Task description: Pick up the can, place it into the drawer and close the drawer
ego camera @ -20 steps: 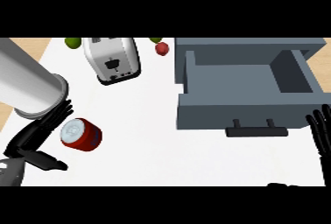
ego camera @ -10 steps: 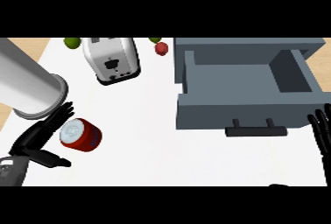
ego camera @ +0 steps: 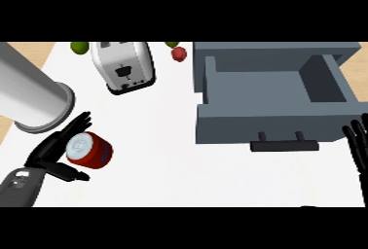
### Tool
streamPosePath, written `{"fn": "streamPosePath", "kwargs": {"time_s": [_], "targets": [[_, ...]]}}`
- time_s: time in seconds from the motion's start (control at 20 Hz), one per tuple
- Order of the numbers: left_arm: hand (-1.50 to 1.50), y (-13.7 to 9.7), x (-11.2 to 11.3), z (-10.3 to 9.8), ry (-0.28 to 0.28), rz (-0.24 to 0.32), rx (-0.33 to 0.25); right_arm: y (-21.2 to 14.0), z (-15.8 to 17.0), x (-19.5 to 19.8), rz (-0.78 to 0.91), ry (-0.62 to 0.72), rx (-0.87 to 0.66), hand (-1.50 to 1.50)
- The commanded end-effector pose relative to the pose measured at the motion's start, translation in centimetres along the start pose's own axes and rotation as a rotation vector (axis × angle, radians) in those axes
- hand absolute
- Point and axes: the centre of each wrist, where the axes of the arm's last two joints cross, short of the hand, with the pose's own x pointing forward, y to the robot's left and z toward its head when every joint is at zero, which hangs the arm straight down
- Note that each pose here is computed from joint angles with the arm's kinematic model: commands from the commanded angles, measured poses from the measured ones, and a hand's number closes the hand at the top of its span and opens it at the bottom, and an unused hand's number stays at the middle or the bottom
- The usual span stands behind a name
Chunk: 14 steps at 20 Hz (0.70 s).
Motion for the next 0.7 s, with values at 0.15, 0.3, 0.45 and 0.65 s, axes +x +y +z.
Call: {"fn": "streamPosePath", "kwargs": {"time_s": [0.15,0.3,0.45,0.65], "targets": [[-1.5,0.3,1.1,-2.2,-0.064,0.08,-0.072,-0.6,0.9,-0.6,0.003,0.0,0.009,-1.5],[-1.5,0.5,0.4,-0.9,-0.06,0.069,-0.069,-1.0,0.6,0.3,0.006,0.003,-0.007,-1.5],[-1.5,-2.2,-0.6,-2.2,-0.08,0.093,-0.072,0.3,-0.3,1.0,-0.014,-0.004,-0.022,-1.5],[-1.5,-2.1,-0.3,-2.4,-0.071,0.091,-0.105,-0.8,1.4,2.4,0.011,-0.001,-0.006,-1.5]]}}
